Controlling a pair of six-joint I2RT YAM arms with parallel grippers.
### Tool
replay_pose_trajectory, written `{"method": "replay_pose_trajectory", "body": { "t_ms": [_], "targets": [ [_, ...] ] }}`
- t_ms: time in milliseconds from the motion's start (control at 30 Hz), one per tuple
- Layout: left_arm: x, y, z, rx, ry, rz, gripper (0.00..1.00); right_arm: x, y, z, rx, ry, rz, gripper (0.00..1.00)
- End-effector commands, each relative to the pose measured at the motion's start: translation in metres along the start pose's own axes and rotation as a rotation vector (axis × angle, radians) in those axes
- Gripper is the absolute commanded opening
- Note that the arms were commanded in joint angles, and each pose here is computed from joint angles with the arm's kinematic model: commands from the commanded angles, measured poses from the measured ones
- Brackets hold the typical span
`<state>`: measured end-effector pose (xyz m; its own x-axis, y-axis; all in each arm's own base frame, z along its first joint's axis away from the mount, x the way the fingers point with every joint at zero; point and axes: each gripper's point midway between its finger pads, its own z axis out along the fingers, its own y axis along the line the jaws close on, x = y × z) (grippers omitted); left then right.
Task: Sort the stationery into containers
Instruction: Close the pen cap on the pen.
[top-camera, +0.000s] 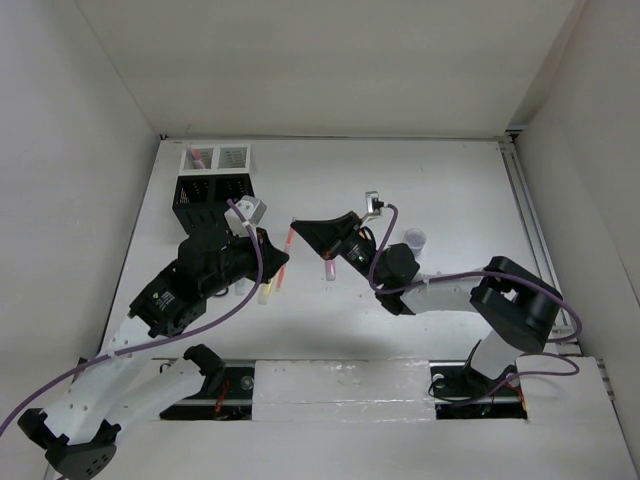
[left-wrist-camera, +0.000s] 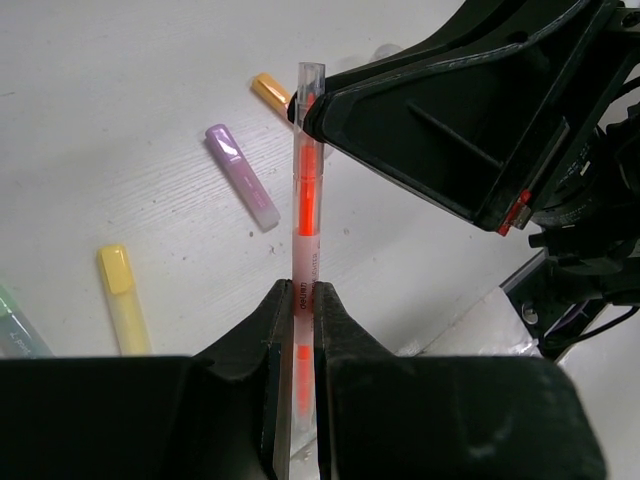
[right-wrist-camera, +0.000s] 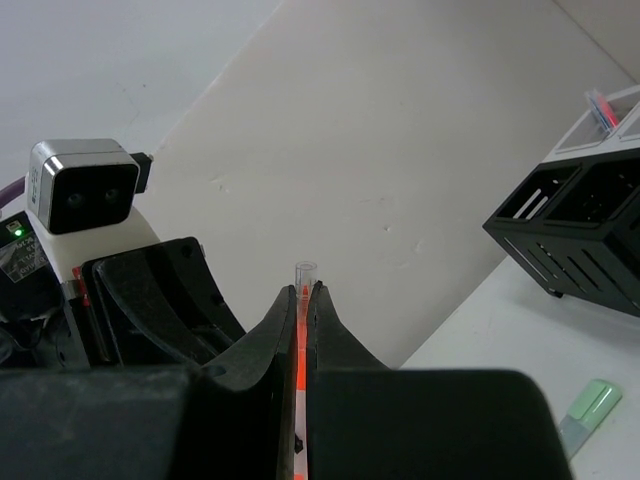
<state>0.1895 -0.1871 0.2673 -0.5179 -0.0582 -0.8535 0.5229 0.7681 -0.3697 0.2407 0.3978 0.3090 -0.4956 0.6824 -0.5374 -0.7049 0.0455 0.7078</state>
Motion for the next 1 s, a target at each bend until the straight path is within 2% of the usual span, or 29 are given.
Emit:
{"method": "replay_pose_trajectory", "body": {
  "t_ms": [0,133,233,300,567,633,733,967],
  "targets": [
    [-0.091,-0.021,-0.018,0.049,-0.341,0.015,0.0,0.013,0.075,-0.019,-0.337,0.02,-0.028,0.0],
    [-0.089,-0.025,-0.018,0.068,-0.333,0.019,0.0,0.012,0.075,-0.019,-0.341,0.017,-0.028,0.0],
    [-0.084,-0.027,-0.016,0.086,-0.315,0.031,0.0,0.007,0.088,-0.022,-0.388,0.005,-0.024,0.01],
    [-0.079,-0.027,-0.016,0.097,-0.312,0.044,0.0,-0.001,0.108,-0.025,-0.477,-0.016,-0.038,0.05],
    [-0.074,-0.03,-0.018,0.12,-0.307,0.048,0.0,-0.015,0.113,-0.022,-0.486,-0.045,-0.016,0.11],
    [-0.072,-0.024,-0.016,0.096,-0.306,0.044,0.0,-0.018,0.116,-0.023,-0.493,-0.05,-0.017,0.15],
    [-0.076,-0.019,-0.018,0.062,-0.33,0.038,0.0,-0.023,0.123,-0.024,-0.507,-0.062,-0.019,0.27],
    [-0.079,-0.011,-0.021,0.019,-0.348,0.008,0.0,-0.031,0.125,-0.028,-0.504,-0.082,-0.033,0.34]
  ]
}}
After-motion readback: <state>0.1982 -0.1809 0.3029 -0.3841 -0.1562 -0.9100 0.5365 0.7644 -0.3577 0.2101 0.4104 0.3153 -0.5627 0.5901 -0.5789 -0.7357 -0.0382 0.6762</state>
